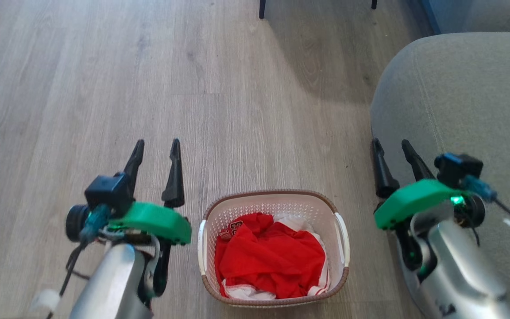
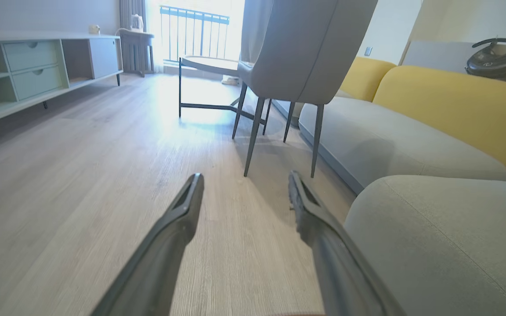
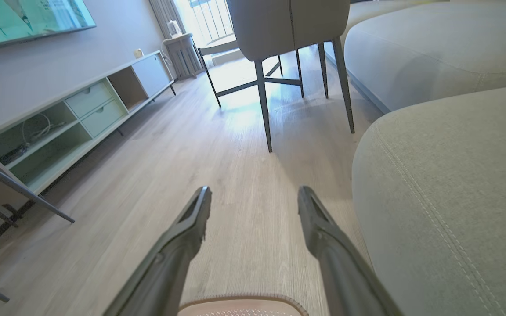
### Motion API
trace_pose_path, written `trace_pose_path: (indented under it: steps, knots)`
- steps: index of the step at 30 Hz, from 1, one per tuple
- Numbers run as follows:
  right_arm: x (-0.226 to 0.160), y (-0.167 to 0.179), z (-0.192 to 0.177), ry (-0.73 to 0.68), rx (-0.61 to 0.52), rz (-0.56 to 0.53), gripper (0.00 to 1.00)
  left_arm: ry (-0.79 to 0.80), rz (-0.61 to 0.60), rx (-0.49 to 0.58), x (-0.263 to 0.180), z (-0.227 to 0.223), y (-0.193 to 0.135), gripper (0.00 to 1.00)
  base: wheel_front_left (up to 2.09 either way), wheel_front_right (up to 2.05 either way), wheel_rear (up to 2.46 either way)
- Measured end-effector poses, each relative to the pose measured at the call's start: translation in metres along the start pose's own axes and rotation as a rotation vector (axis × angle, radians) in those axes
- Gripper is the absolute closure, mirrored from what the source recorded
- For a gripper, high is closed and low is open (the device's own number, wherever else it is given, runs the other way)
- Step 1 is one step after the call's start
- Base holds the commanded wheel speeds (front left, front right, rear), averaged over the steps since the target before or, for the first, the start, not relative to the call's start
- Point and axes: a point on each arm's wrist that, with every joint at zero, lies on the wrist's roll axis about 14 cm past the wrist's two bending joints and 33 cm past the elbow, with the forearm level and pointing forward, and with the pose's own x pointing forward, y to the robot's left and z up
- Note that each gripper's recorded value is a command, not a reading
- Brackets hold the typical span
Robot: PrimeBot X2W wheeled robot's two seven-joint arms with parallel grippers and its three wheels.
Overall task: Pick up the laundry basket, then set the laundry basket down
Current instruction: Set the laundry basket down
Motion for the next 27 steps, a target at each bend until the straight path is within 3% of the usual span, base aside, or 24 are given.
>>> trace_pose_path:
  steps: [6,10,18,27]
  knots:
    - [-0.015,0.024,0.037,-0.163,-0.082,0.037,0.0,-0.129,0.029,0.028,-0.016,0.035,0.007,0.0,0.0,0.0,0.0]
    - [-0.028,0.036,0.059,-0.243,-0.163,0.06,0.0,-0.126,0.035,0.034,-0.031,0.032,0.008,0.0,0.0,0.0,0.0]
    - [-0.059,0.025,0.035,-0.186,-0.216,0.01,0.0,-0.094,0.029,0.111,-0.05,0.021,-0.002,0.0,0.0,0.0,0.0]
    - [-0.071,0.018,0.024,-0.152,-0.199,-0.02,0.0,-0.048,0.024,0.107,-0.056,0.006,-0.006,0.0,0.0,0.0,0.0]
